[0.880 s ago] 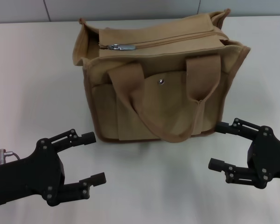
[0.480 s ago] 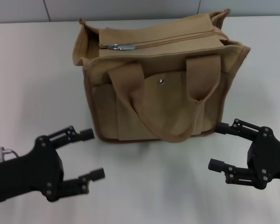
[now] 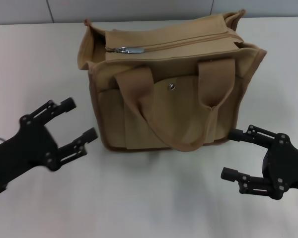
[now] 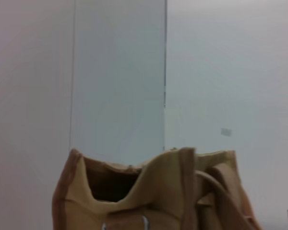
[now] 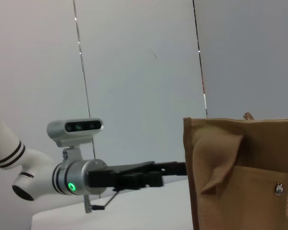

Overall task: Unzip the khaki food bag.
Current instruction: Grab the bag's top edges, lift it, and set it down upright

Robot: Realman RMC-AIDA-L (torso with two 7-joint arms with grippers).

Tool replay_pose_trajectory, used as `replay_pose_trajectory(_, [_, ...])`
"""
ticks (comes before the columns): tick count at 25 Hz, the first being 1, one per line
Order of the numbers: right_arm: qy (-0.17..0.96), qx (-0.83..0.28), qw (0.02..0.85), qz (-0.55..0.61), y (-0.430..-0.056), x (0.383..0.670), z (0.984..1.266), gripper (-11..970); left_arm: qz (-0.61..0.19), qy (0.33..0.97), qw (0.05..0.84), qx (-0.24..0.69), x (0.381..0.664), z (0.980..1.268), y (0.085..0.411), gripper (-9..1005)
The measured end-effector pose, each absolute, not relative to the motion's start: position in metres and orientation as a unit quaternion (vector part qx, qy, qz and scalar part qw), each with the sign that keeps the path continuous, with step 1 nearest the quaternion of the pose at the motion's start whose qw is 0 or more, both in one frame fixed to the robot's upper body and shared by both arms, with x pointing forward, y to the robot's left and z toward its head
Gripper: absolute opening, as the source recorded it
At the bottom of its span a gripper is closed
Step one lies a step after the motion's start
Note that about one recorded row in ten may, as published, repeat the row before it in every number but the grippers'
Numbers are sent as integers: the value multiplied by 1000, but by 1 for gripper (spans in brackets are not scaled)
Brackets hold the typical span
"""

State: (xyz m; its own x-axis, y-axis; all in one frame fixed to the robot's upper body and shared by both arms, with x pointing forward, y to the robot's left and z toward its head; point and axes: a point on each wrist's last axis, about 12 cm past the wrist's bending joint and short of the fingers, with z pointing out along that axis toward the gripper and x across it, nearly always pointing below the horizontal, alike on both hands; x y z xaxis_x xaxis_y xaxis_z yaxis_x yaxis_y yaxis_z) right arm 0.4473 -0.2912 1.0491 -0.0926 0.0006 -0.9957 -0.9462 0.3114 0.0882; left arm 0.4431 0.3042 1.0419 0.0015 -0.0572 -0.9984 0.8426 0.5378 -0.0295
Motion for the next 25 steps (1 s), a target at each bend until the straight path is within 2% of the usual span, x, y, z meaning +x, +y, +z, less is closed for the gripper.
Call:
replay_pose_trajectory(2, [599, -395, 545, 433, -291, 448, 1049, 807, -357, 610, 630, 322, 443, 1042, 304, 812])
replay_pose_trajectory(4, [599, -395, 545, 433, -291, 448, 1049, 807, -345, 605, 644, 316, 457, 1035, 282, 812])
replay_pose_trajectory(7, [601, -393, 545, 433, -292, 446, 1048, 806, -324, 602, 664, 303, 463, 1031, 269, 813])
replay_pose_trajectory(14, [605, -391, 543, 431, -292, 447, 1047, 805, -307, 607, 678, 278, 472, 1030, 265, 810])
replay_pose_trajectory(19, [605, -391, 543, 432, -292, 447, 1048, 804, -303, 609, 682, 270, 471, 1030, 265, 645])
replay_pose_trajectory(25, [605, -391, 543, 432, -292, 447, 1048, 803, -302, 609, 683, 267, 471, 1030, 265, 521])
